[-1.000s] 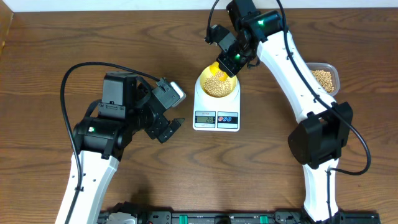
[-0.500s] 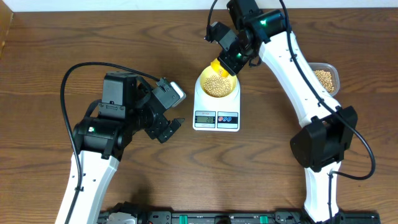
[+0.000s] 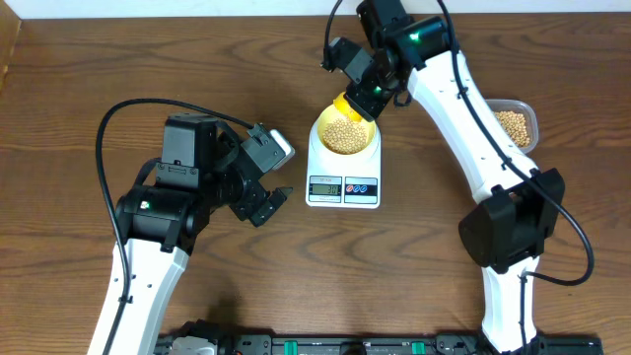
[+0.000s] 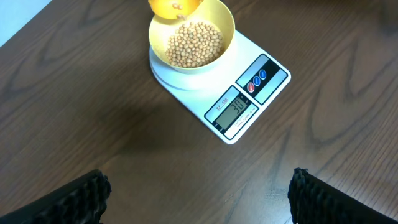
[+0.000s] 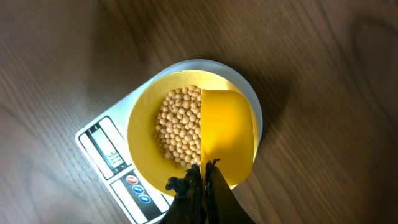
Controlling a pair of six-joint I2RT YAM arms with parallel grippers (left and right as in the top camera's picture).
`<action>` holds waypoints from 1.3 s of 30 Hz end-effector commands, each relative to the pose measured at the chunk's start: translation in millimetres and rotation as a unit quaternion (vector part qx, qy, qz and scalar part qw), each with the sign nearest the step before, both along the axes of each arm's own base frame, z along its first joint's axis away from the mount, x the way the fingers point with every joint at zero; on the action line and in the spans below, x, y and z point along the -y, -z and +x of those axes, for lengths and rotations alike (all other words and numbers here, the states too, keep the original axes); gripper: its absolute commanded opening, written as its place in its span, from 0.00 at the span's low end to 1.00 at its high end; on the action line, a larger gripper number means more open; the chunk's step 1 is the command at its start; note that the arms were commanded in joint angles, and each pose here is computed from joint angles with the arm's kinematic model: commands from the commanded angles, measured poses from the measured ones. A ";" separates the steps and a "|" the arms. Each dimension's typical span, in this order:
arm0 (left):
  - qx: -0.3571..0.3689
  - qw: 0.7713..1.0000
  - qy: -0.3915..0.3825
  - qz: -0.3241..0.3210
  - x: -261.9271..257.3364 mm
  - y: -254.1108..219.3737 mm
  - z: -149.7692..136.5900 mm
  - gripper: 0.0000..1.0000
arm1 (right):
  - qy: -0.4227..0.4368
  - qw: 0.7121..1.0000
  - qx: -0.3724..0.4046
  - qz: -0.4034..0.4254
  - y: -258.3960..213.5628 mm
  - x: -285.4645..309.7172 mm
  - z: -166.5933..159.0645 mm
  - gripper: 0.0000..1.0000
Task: Scoop item into bowl and weigh 50g on scale
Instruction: 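Tilt the scoop with the right gripper to pour soybeans into the bowl, then move the empty scoop back right to the soybean tub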
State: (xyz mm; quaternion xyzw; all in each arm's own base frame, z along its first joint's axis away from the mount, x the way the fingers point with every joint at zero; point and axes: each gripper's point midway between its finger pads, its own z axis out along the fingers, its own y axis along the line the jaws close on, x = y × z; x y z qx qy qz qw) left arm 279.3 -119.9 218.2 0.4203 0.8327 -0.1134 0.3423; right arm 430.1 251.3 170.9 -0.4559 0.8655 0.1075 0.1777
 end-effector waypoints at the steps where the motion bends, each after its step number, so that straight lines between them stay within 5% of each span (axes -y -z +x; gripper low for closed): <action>1: 0.001 1.000 0.003 -0.002 -0.5 -0.2 -2.5 0.94 | -0.019 0.999 0.042 -0.011 -23.5 -2.2 -0.7 0.01; 27: 0.001 1.000 0.003 -0.002 -0.5 -0.2 -2.5 0.94 | 0.016 0.998 0.056 0.003 -34.6 -0.8 6.9 0.01; 33: 0.001 1.000 0.003 -0.002 -0.5 -0.2 -2.5 0.94 | 0.087 0.994 0.064 0.026 -51.5 14.0 18.6 0.01; 39: 0.001 1.000 0.003 -0.002 -0.5 -0.2 -2.5 0.94 | 0.262 0.963 0.046 0.044 -70.0 76.0 33.6 0.01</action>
